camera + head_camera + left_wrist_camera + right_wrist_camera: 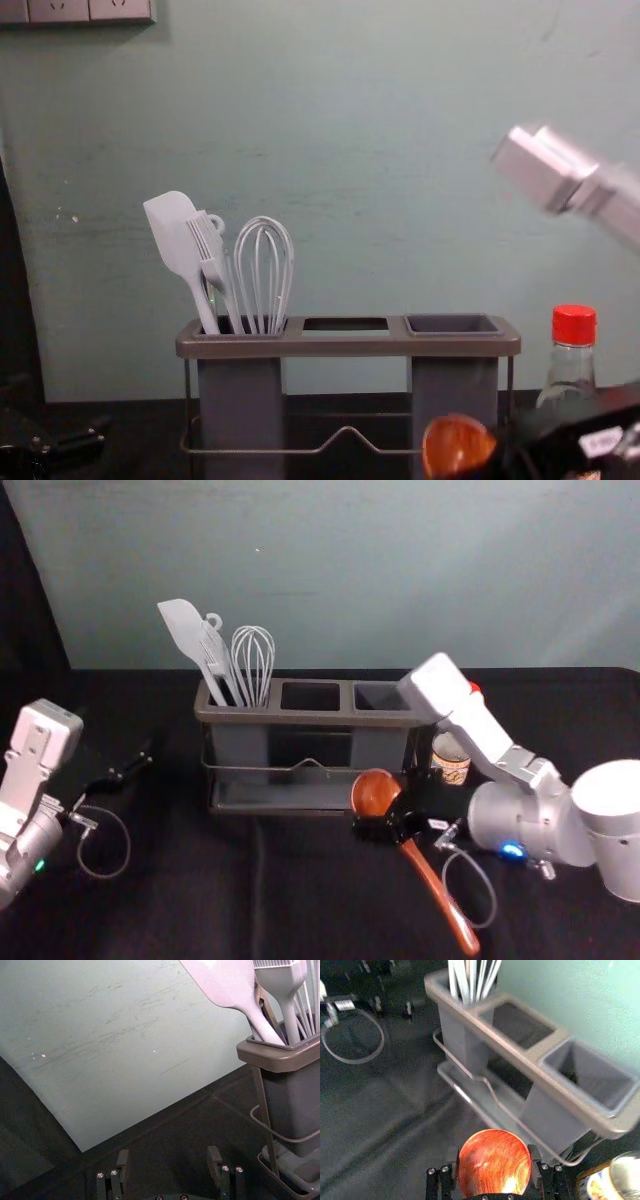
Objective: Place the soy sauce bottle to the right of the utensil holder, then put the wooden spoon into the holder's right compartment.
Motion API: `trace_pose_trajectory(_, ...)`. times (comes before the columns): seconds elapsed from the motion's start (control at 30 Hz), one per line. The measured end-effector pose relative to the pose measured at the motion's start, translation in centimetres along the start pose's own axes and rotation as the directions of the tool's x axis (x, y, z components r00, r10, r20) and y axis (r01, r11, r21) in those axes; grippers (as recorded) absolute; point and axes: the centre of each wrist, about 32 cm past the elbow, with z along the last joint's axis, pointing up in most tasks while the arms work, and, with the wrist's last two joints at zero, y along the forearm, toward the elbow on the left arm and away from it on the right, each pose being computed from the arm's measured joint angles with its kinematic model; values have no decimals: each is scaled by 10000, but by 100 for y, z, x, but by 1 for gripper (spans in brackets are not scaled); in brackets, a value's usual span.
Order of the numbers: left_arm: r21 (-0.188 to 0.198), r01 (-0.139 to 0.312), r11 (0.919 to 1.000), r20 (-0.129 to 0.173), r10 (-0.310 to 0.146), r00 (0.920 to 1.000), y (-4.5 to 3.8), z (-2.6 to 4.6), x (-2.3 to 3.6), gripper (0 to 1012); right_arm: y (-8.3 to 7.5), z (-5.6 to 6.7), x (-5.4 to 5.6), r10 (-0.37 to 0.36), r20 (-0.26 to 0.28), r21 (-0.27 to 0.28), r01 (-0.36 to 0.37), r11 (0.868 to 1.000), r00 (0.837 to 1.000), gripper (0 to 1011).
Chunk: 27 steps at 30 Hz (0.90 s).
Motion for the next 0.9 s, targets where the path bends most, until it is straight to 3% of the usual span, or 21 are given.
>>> trace_pose_trajectory(0.1, 1, 0, 10000, 0, 0, 10000, 0, 0, 0, 1012, -98, -37, 12, -48, 118, 725, 39, 9974, 9999, 842)
trace_pose_trajectory(0.23, 0, 0, 10000, 1, 0, 10000, 0, 0, 0, 1012, -222, -105, 27, -74, 316, 1822, 16, 9833, 9995, 842)
trace_pose_trajectory(0.27, 1, 0, 10000, 0, 0, 10000, 0, 0, 0, 1011, -222, -105, 27, -74, 316, 1822, 16, 9833, 9995, 842)
trace_pose_trajectory(0.37, 1, 0, 10000, 0, 0, 10000, 0, 0, 0, 1011, -303, -159, 35, -87, 597, 2734, -80, 9619, 9982, 842)
trace_pose_trajectory(0.5, 0, 0, 10000, 0, 0, 10000, 0, 0, 0, 1011, -424, -232, 71, -154, 856, 3996, -202, 9165, 9962, 842)
trace_pose_trajectory(0.7, 0, 0, 10000, 0, 0, 10000, 0, 0, 0, 1011, -555, -250, 110, -100, 1174, 5034, -508, 8625, 9930, 842)
trace_pose_trajectory(0.77, 0, 0, 10000, 0, 0, 10000, 0, 0, 0, 1011, -603, -229, 106, -179, 1309, 5535, -581, 8308, 9912, 842)
trace_pose_trajectory(0.8, 0, 0, 10000, 0, 0, 10000, 0, 0, 0, 1011, -603, -229, 106, -179, 1309, 5535, -581, 8308, 9912, 842)
trace_pose_trajectory(0.83, 0, 0, 10000, 0, 0, 10000, 0, 0, 0, 1011, -613, -216, 106, -225, 1384, 5734, -616, 8170, 9901, 842)
trace_pose_trajectory(0.9, 0, 1, 10000, 0, -1, 10000, 0, 0, 0, 1011, -620, -190, 116, -297, 1499, 5945, -661, 8014, 9883, 842)
